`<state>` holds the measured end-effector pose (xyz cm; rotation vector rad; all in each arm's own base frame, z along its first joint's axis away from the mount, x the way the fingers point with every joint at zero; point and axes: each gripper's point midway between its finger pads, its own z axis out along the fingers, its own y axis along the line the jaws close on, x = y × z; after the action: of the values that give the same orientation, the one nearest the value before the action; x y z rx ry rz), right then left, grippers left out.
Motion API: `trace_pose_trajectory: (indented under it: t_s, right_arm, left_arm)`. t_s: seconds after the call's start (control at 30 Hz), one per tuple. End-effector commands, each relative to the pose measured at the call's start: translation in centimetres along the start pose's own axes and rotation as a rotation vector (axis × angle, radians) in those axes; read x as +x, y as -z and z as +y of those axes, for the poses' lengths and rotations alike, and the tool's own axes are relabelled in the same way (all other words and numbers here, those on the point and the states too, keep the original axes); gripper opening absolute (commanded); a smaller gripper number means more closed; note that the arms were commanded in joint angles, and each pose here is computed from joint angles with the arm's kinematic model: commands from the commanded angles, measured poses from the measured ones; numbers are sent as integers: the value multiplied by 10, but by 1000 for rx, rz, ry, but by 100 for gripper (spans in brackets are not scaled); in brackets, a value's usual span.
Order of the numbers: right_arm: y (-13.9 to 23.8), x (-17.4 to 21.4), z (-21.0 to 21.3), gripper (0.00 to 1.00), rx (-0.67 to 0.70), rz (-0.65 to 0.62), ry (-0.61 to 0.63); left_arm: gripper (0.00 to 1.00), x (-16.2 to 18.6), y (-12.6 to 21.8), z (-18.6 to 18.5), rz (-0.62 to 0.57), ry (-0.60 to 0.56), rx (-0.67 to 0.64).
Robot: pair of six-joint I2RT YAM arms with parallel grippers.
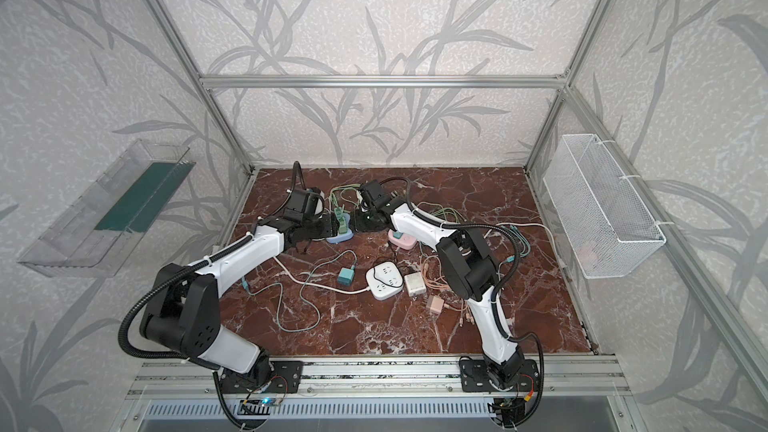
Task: Pull the plug off the socket
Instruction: 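Lower left gripper onto white charger in blue strip while right grips strip edge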
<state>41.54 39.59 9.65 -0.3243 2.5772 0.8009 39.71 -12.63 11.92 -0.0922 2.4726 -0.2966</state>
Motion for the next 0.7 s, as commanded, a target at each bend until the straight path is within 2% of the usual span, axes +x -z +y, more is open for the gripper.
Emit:
trace_pose_trajectory:
  t_s: [0.0, 0.67]
  right_arm:
    - [-8, 5, -8, 52, -18, 49, -38]
    - [-24, -3, -22, 51, -65, 68, -65]
  left_arm:
    - [59, -4, -1, 4, 13, 29, -28]
    - [41, -6, -21, 9, 118, 20, -110]
